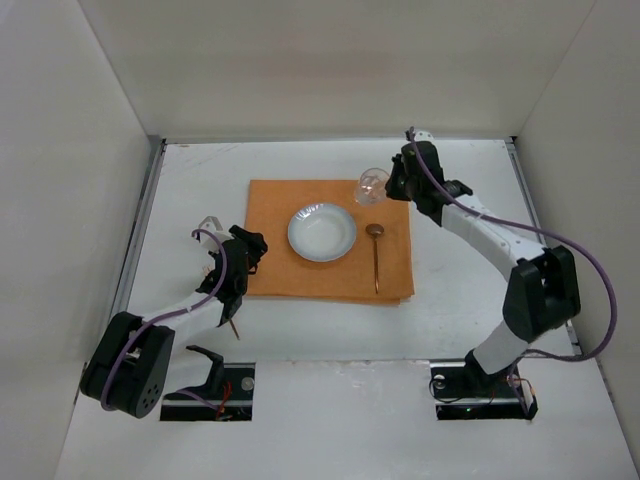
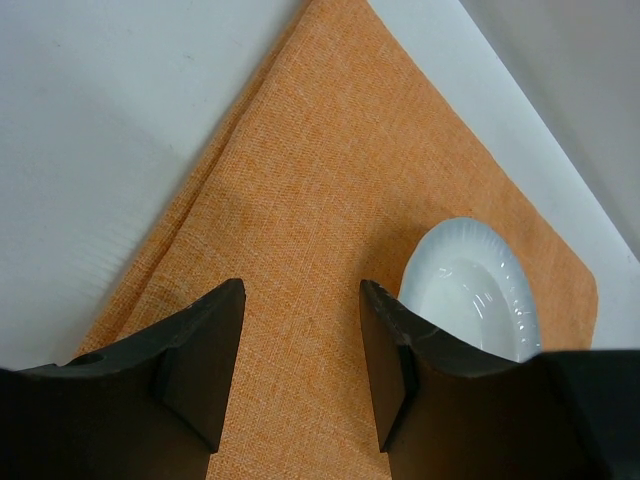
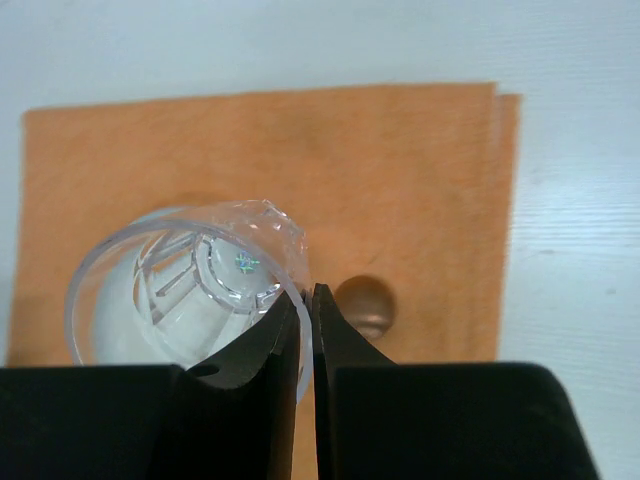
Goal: Set the dinner table for one person
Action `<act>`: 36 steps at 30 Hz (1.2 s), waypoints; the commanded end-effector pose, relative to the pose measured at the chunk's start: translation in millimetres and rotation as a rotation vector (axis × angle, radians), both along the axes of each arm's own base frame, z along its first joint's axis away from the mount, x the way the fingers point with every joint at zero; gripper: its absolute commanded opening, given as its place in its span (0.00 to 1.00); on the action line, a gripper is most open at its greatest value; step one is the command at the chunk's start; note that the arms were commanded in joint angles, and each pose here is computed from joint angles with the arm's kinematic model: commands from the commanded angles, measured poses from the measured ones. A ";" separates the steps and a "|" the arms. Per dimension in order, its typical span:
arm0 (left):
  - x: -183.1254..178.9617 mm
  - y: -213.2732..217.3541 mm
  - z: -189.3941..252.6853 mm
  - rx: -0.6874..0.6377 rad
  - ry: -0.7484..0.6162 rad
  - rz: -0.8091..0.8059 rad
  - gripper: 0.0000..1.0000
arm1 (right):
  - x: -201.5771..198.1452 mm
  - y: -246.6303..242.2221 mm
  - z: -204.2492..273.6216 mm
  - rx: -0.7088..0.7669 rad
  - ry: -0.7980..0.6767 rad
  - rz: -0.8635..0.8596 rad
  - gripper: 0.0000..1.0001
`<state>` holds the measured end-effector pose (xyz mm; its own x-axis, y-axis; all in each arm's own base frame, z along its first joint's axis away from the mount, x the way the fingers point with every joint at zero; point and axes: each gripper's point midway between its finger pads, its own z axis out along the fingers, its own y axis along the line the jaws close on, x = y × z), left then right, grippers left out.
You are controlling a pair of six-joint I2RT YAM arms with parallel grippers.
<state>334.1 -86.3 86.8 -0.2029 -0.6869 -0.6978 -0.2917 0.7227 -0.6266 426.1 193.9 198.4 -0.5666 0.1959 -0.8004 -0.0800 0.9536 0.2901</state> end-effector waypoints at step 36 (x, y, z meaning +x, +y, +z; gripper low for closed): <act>3.7 -2.8 10.3 0.007 -0.045 -0.005 0.45 | 67.6 -46.9 4.7 -0.129 -0.035 -0.174 0.53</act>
